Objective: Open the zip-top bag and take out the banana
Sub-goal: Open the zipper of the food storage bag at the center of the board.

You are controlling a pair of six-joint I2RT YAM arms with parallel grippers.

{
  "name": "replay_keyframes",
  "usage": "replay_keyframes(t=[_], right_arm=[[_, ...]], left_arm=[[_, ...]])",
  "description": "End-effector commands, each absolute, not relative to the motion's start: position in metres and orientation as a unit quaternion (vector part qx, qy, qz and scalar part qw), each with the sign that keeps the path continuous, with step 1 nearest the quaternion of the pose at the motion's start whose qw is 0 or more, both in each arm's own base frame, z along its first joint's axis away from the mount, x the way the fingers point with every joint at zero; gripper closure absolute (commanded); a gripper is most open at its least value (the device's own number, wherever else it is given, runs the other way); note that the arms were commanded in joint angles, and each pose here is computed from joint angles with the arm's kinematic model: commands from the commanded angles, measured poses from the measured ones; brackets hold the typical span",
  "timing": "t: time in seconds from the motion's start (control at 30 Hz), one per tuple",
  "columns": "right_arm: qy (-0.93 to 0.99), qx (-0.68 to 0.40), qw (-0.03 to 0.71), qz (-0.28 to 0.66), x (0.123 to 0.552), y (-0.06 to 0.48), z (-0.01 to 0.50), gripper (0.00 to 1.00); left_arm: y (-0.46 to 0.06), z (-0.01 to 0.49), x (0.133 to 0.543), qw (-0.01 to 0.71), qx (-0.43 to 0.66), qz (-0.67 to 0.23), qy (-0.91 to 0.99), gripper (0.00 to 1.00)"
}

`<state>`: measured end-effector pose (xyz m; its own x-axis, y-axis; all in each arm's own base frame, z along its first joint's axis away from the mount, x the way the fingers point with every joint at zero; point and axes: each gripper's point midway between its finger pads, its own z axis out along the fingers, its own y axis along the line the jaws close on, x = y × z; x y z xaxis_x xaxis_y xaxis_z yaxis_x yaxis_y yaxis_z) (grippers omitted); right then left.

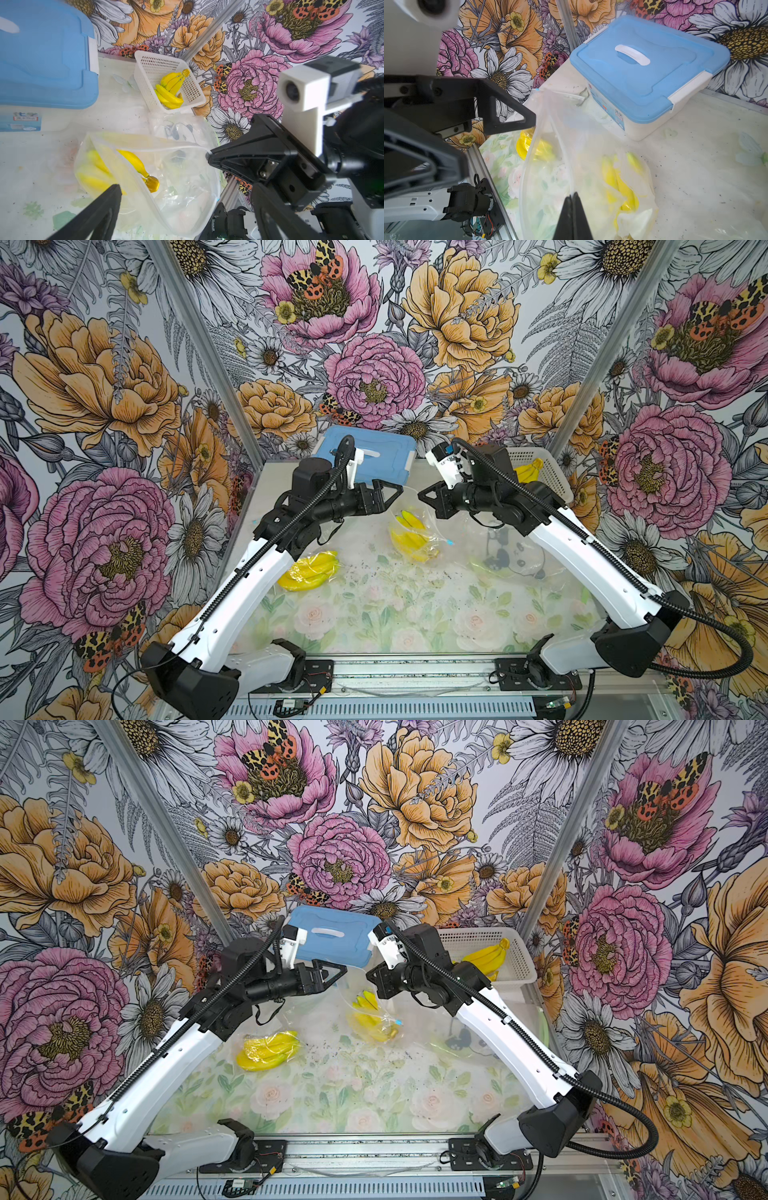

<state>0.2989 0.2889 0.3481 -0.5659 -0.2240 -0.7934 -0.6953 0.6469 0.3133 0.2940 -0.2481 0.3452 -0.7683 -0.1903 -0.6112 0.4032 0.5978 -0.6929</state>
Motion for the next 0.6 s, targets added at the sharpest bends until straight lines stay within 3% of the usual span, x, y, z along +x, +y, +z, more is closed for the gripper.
replay_keyframes(t=[0.0,0.17,0.27,0.47,0.57], right_arm=[[0.811,-0.286,0.401,0.316,0.302,0.294,0.366,1.0],[0.816,-0.283,0.394,0.315,0.304,0.297,0.358,1.0],[0.822,-0.275,0.393,0.306,0.306,0.294,0.353,1.0],[0.855,-0.215,0.376,0.285,0.315,0.272,0.328,1.0],[0.871,-0.172,0.364,0.28,0.322,0.255,0.316,1.0]], left_arm=[[-0.251,0.319,0.292,0.295,0.029,-0.402,0.867,0.01],[-0.244,0.29,0.297,0.273,0.007,-0.361,0.892,0.06],[-0.242,0.281,0.296,0.262,0.0,-0.354,0.898,0.26],[-0.235,0.277,0.287,0.249,-0.008,-0.35,0.903,0.46],[-0.231,0.276,0.284,0.242,-0.01,-0.348,0.906,0.68]])
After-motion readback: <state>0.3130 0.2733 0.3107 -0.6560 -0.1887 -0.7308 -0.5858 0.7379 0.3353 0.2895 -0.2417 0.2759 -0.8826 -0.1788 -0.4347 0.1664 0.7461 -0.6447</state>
